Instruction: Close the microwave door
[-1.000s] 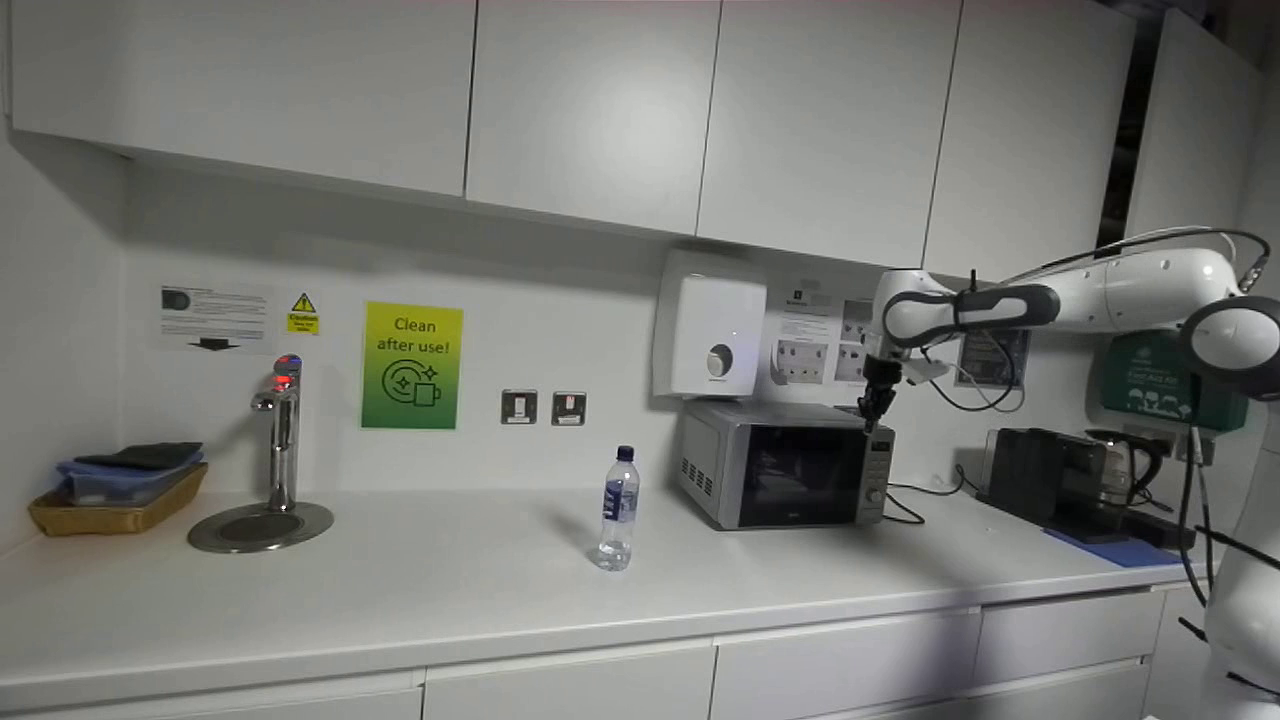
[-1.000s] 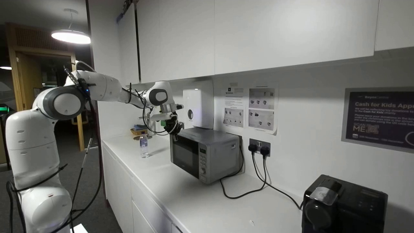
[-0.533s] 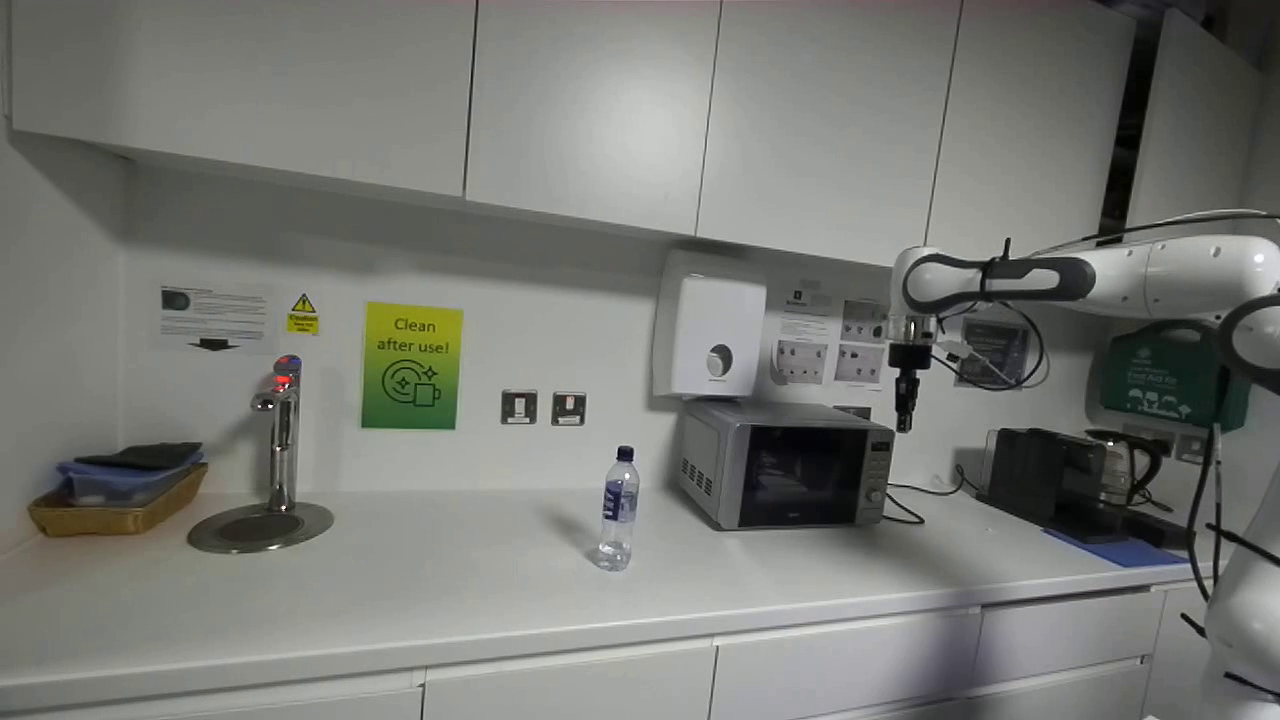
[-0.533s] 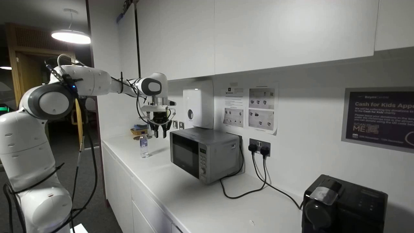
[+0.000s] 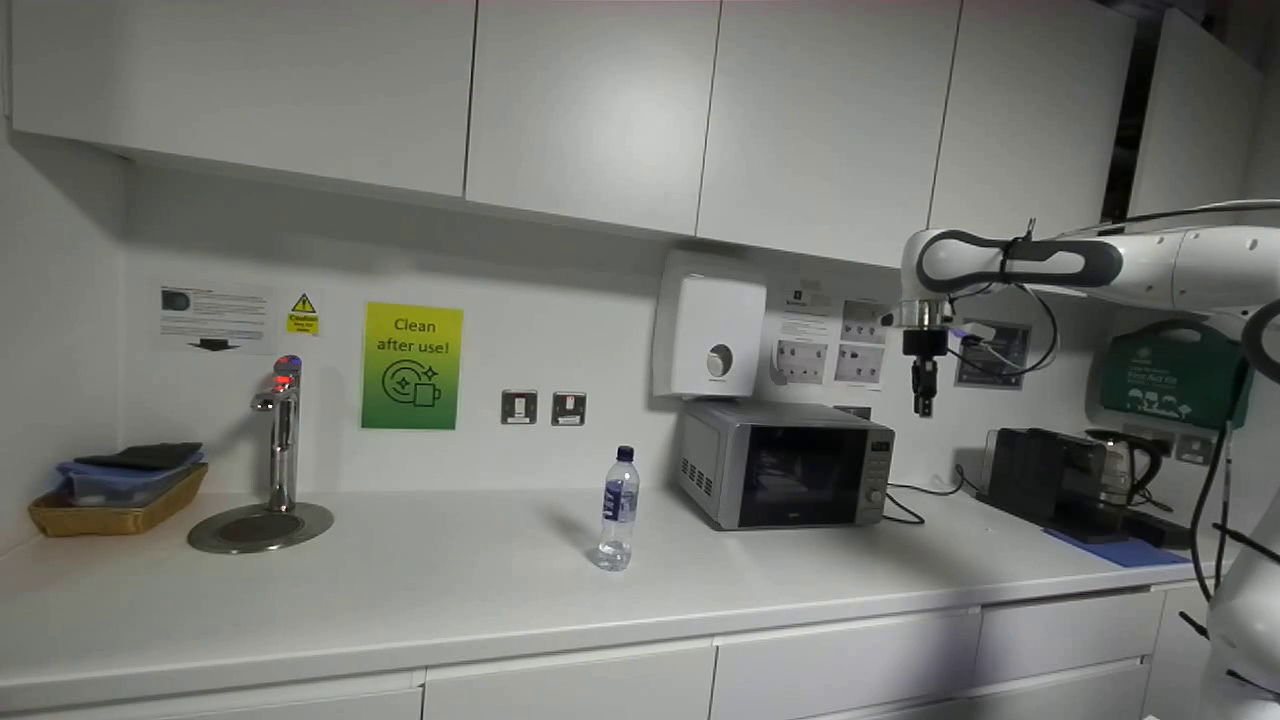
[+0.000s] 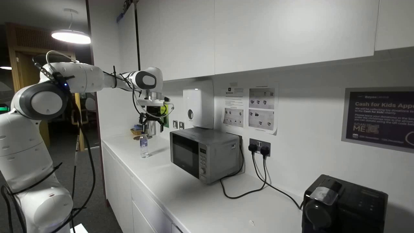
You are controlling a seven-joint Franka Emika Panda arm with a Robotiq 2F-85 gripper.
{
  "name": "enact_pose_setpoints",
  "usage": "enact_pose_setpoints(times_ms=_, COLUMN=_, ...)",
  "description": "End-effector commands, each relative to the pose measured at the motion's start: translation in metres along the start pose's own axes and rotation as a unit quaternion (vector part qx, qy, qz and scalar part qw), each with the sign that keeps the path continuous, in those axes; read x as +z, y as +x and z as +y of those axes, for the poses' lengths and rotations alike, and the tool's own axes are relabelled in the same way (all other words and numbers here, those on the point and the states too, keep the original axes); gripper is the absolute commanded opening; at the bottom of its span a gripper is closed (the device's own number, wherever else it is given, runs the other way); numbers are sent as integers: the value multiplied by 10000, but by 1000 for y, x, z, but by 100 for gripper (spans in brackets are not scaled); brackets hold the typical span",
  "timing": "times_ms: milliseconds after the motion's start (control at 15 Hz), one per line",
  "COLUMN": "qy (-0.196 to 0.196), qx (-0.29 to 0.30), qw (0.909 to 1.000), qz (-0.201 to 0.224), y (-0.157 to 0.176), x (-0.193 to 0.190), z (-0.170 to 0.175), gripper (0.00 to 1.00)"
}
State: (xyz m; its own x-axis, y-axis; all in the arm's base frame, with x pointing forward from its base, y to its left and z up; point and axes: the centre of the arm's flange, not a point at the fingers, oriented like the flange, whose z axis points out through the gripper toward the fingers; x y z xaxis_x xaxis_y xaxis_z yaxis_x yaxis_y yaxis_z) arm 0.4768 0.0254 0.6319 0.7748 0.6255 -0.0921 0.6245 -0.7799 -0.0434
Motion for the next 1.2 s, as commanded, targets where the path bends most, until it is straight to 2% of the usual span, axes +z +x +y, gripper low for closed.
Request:
enact_pose_setpoints(times_ms=0, qy=-64, qx=-251, qw=9996, qz=124, y=-11, x=-14, z=-8, gripper=100)
enact_pose_setpoints(times_ms=467, qy=-256, qx=-220, qw=9989, qz=337, y=-18, x=-24, z=-10, gripper=100)
enact_pose_setpoints(times_ms=533, qy=-142, qx=-158, qw=9996, qz=180, y=-10, x=-17, z=-7, gripper=100)
enact_pose_setpoints(times_ms=1133, qy=-158, qx=-157, qw=9995, qz=202, y=-11, x=-19, z=-8, gripper=100)
